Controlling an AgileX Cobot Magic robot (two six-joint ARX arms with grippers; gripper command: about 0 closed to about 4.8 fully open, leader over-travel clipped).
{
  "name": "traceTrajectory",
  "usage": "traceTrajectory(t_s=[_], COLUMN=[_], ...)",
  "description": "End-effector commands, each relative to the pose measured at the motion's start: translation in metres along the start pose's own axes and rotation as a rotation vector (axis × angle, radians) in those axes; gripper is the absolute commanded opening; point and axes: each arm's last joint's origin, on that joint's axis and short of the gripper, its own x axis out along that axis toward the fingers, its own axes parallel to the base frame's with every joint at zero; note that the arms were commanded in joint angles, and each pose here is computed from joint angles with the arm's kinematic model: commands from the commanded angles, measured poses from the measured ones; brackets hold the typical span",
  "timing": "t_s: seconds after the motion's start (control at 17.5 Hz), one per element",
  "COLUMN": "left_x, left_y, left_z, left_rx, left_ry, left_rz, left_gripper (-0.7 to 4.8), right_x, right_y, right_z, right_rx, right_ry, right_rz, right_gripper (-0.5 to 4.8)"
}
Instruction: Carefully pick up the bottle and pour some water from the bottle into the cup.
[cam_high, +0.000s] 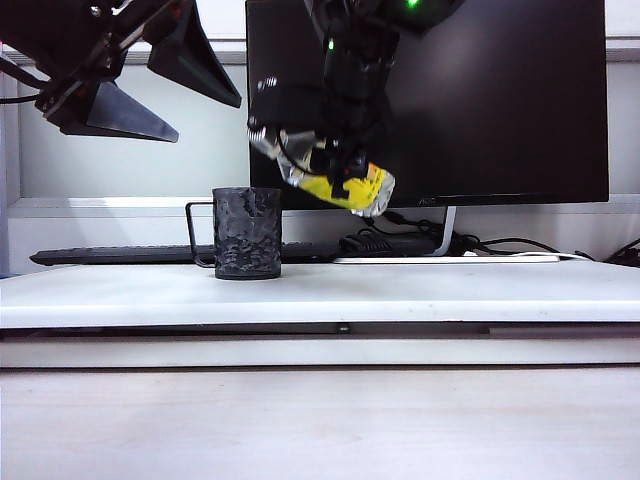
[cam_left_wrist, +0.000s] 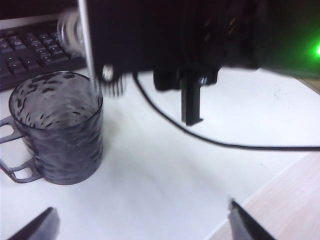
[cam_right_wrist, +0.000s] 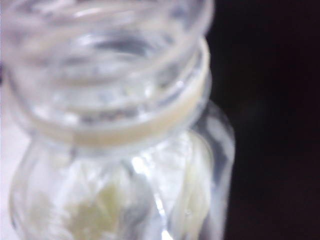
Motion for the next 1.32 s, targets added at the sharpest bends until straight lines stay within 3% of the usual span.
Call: traceTrajectory(t_s=[0.06, 0.86, 1.32], left_x=[-0.0012, -0.0012, -0.0013], left_y=[-0.0005, -0.0003, -0.0002], left_z=[0.0027, -0.0001, -0.0008], left_rx=[0.007, 0.0, -0.002], left_ry=[-0.015, 0.013, 0.02], left_rz=[-0.007, -0.005, -0.004], left_gripper=[4.79, 4.79, 4.79], right_x=[-0.0043, 0.0013, 0.0021], right_y=[-0.0118, -0.0093, -0.0131], right_z=[0.0037, 0.007, 0.0073], right_rx=[0.007, -0.213, -0.243], right_ry=[-0.021, -0.054, -0.068], right_rz=[-0.072, -0.099, -0.135], right_gripper=[1.44, 1.44, 1.45])
